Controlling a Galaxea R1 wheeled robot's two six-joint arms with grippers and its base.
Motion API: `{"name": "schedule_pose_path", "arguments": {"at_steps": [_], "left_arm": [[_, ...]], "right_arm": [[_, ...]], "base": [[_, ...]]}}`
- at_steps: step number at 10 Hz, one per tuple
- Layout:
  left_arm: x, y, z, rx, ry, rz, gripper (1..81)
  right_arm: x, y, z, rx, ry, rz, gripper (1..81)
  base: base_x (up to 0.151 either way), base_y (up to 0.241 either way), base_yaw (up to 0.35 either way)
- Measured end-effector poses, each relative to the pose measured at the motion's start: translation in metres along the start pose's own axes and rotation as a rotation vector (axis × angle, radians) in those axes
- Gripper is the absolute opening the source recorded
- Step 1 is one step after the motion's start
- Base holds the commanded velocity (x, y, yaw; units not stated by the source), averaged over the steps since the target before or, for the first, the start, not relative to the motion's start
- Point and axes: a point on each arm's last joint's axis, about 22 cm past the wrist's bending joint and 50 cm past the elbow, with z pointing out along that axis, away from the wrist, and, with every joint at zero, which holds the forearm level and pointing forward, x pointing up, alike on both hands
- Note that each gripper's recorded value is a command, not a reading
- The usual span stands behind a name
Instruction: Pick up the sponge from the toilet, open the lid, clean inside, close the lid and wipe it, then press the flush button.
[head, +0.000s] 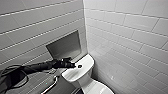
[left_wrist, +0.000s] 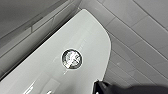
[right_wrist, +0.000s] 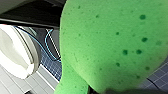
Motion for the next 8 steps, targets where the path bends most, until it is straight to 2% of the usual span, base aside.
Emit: {"name": "schedule_pose_path", "arguments": {"at_steps": [3, 4, 5, 6, 7, 8], "left_arm": [[-0.059, 0.024, -0.038, -0.083, -0.064, 0.018, 1.0], [-0.089, 0.013, -0.053, -0.076, -0.090, 0.008, 1.0], [-0.127, -0.009, -0.066, -0.047, -0.127, -0.018, 1.0], [-0.174, -0.026, -0.074, -0.024, -0.182, -0.047, 1.0], [-0.214, -0.027, -0.072, -0.026, -0.230, -0.061, 1.0], [-0.247, -0.023, -0.069, -0.045, -0.252, -0.067, 1.0]], "right_arm": [[0.024, -0.001, 0.003, 0.000, 0.024, -0.013, 1.0], [0.030, -0.001, 0.003, -0.001, 0.028, -0.016, 1.0], [0.031, -0.002, 0.004, -0.001, 0.027, -0.017, 1.0], [0.030, -0.001, 0.004, -0.003, 0.026, -0.017, 1.0], [0.030, -0.002, 0.004, -0.003, 0.027, -0.017, 1.0], [0.031, -0.002, 0.004, -0.003, 0.027, -0.018, 1.0]], "base": [[0.000, 0.000, 0.000], [0.000, 0.000, 0.000], [0.000, 0.000, 0.000], [0.000, 0.000, 0.000], [0.000, 0.000, 0.000], [0.000, 0.000, 0.000]]}}
